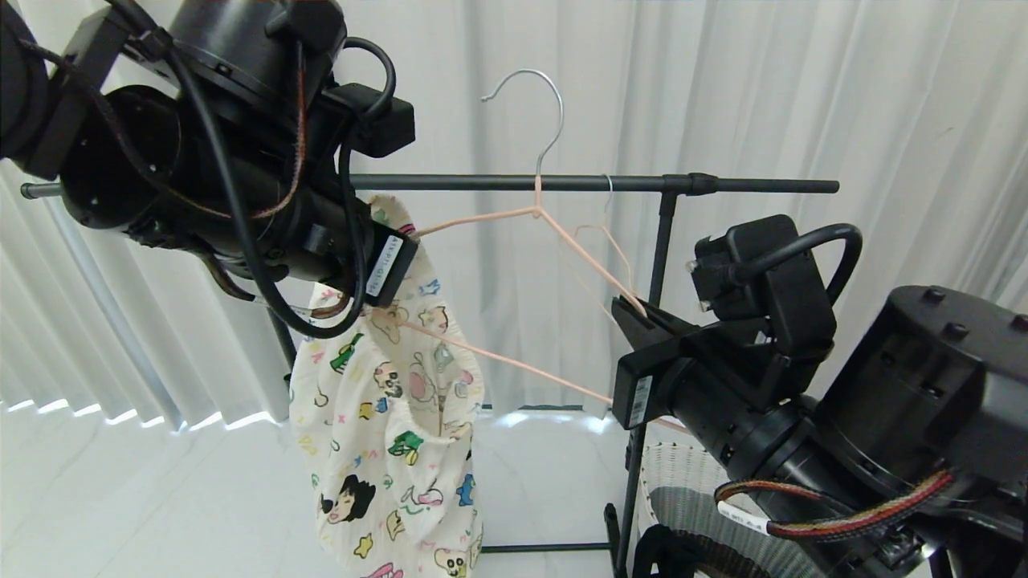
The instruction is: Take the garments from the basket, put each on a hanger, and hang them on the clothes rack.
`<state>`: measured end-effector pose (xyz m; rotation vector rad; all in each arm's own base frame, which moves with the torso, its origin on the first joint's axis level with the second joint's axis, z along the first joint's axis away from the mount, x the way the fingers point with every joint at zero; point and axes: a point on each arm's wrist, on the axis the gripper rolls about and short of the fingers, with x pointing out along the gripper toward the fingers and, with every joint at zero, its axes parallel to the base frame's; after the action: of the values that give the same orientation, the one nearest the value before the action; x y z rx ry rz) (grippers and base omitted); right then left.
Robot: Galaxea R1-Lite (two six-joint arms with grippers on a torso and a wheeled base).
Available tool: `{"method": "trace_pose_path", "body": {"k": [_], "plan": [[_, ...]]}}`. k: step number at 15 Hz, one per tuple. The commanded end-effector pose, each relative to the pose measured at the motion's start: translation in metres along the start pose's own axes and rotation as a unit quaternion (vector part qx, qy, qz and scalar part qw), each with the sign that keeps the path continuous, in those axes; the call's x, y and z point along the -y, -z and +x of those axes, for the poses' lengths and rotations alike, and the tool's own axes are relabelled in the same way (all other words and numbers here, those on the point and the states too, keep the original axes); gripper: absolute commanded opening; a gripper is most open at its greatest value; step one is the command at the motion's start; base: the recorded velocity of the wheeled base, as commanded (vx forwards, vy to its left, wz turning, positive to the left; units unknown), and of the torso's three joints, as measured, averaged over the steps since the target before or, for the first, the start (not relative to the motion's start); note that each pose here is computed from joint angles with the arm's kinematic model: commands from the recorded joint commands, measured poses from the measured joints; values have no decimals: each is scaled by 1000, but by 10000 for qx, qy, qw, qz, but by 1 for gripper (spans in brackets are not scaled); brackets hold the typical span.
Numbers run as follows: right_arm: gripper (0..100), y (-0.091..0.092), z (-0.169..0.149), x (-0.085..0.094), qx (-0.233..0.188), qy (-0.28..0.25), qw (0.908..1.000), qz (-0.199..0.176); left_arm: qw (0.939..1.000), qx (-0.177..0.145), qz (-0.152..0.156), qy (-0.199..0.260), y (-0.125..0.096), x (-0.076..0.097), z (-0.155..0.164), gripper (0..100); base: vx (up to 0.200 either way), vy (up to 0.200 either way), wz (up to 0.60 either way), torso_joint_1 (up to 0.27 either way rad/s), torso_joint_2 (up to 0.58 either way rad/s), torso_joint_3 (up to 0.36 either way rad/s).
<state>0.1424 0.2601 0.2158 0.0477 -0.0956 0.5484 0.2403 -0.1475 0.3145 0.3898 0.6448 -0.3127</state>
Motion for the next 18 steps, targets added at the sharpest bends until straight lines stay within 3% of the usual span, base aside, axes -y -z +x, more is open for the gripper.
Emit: {"method": "trace_pose_path", "body": {"k": [1,3,5,10,12,15,18], "plan": [[0,6,4,-4,-76,-39,10000,-41,9999,33,-5,101,-2,6,0,0,0,0,0,0,0,0],[0,12,9,-8,-96,-39,9999,-38,9989,165,-235,364,-3,9,-9,0,0,0,0,0,0,0],[0,17,11,-14,-135,-118,9998,-49,9918,391,-247,1194,-3,8,-24,0,0,0,0,0,0,0],[0,28,9,-24,-278,-283,9992,-98,9860,661,706,1360,-1,-2,-33,0,0,0,0,0,0,0],[0,33,11,-30,-330,-339,9988,-120,9746,798,776,1943,-1,1,-36,0,0,0,0,0,0,0],[0,37,10,-37,-365,-430,9984,-73,9648,897,846,2323,-2,8,-39,0,0,0,0,0,0,0],[0,38,13,-32,-371,-331,9987,-84,9619,1005,867,2389,0,6,-49,0,0,0,0,0,0,0]]}}
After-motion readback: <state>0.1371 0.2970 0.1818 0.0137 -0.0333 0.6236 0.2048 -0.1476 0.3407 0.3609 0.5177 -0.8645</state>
